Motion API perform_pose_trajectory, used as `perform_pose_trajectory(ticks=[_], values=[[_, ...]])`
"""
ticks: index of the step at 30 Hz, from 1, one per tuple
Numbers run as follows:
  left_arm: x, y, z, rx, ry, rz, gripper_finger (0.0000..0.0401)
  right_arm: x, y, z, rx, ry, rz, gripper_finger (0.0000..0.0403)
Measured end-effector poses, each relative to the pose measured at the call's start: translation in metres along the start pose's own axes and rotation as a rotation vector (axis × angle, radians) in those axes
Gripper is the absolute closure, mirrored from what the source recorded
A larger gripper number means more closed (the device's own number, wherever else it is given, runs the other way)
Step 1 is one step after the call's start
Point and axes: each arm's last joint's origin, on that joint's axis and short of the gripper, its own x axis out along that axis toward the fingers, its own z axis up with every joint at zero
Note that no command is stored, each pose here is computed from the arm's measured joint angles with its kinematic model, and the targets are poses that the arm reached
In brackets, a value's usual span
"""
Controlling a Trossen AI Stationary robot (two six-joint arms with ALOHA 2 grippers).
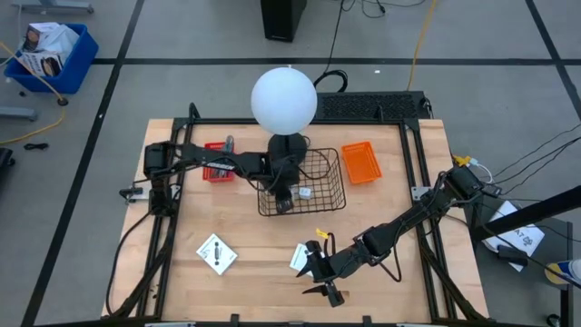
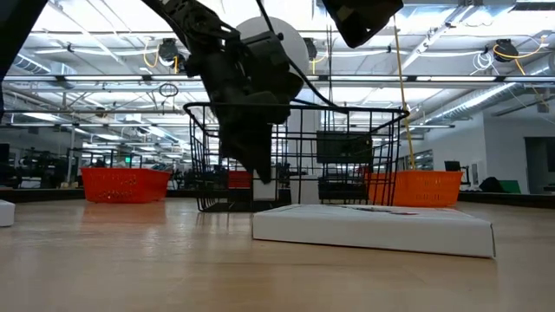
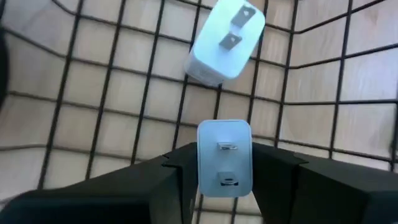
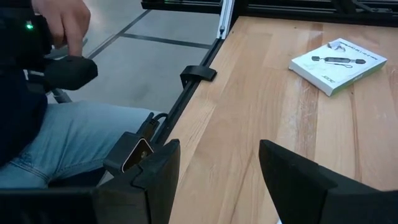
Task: Pick and place items into bin
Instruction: Put the white charger adapter into the black wire basket, then put the right card reader box into the orange bin
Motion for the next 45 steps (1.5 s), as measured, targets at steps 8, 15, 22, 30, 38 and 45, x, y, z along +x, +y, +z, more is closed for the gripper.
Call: perform_pose_trajectory(ticks=[8, 15, 22, 30, 38, 45], values=[[0.000, 0.001, 0.001, -0.042, -0.013, 0.030, 0.0259, 0.000, 0.000, 0.000, 0.000, 0.002, -0.001, 0.0193], [0.000, 0.002, 0.000, -0.072, -0.009, 0.073, 0.0202, 0.000, 0.000, 0.000, 0.000, 0.001, -0.001, 0.0193], [-0.033, -0.007, 0.008, -0.014, -0.122, 0.052, 0.0162, 0.000, 0.000, 0.000, -0.002, 0.001, -0.001, 0.0193], [-0.111, -0.032, 0.012, 0.026, -0.357, 0.017, 0.0149, 0.000, 0.000, -0.002, -0.020, 0.018, -0.004, 0.0193], [-0.157, -0.092, -0.014, 0.124, -0.448, -0.110, 0.0148, -0.001, 0.000, -0.013, 0.037, 0.130, -0.023, 0.0193], [-0.153, -0.162, -0.049, 0.247, -0.447, -0.131, 0.0148, -0.003, -0.003, -0.024, 0.138, 0.246, -0.070, 0.0193]])
